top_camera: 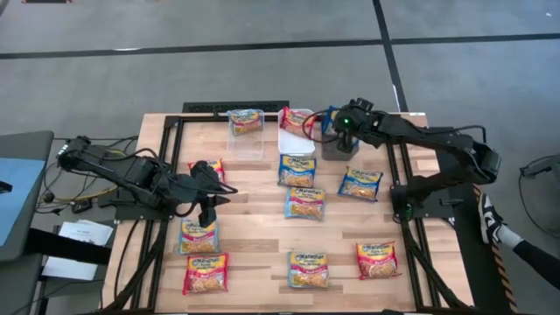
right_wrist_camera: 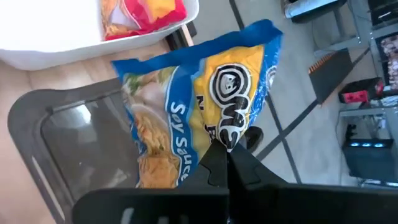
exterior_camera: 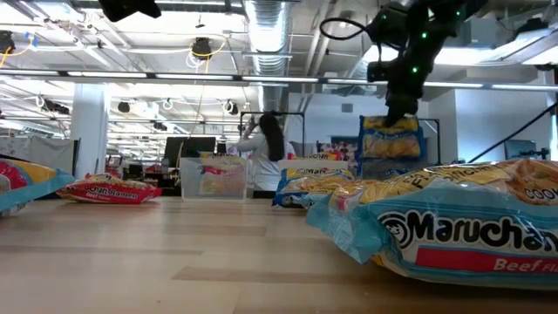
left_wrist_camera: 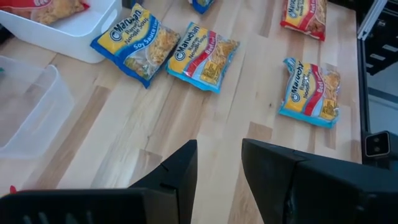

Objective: Sort Maruchan noodles
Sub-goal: Put the blue noodle pack into the black bin

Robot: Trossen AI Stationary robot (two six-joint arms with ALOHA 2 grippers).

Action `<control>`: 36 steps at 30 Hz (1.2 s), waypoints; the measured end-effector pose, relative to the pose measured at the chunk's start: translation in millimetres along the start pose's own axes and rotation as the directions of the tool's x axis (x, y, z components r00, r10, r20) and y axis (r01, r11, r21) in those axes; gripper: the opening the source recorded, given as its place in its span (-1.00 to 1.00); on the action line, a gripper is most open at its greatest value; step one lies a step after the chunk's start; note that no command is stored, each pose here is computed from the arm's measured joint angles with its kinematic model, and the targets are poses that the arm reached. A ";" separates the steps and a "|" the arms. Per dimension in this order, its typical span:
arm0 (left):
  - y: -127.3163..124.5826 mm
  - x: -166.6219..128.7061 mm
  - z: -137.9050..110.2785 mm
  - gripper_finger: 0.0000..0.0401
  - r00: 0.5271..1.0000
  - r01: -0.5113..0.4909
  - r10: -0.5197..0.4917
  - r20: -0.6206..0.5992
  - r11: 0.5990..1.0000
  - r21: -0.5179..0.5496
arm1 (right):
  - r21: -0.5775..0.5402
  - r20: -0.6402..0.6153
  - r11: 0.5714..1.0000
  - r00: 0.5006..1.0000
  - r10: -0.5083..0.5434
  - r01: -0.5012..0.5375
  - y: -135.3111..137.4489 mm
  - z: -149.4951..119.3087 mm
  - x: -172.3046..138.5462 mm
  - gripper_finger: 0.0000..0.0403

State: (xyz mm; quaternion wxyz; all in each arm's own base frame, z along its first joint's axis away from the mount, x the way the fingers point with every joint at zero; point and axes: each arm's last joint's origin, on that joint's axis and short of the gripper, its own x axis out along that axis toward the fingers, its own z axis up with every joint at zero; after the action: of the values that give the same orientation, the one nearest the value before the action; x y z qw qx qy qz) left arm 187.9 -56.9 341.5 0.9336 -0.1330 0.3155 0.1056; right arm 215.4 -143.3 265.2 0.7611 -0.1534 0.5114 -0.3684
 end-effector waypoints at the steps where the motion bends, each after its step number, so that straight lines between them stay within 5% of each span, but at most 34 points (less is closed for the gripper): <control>1: 0.0 0.0 0.0 -0.44 1.000 0.000 0.000 0.000 1.000 0.000 | 0.004 -0.001 1.000 1.000 -0.001 0.001 -0.7 -0.6 1.1 -0.99; 20: -0.6 0.0 2.7 -0.44 0.999 -0.014 0.012 0.037 1.000 0.028 | 0.071 0.006 0.997 0.999 0.040 -0.041 -16.4 -6.1 12.1 -0.99; 36: -2.1 -0.1 4.9 -0.44 0.998 0.002 -0.005 0.058 0.999 0.048 | -0.023 -0.151 1.000 0.988 0.015 -0.019 9.4 -3.0 54.6 -0.99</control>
State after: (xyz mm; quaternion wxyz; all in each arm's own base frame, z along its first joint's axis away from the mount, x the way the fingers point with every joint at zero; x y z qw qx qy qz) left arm 191.1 -57.4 345.8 0.9454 -0.1082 0.2906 0.1001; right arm 227.7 -175.7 221.8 0.7214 -0.1299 0.5733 -0.3662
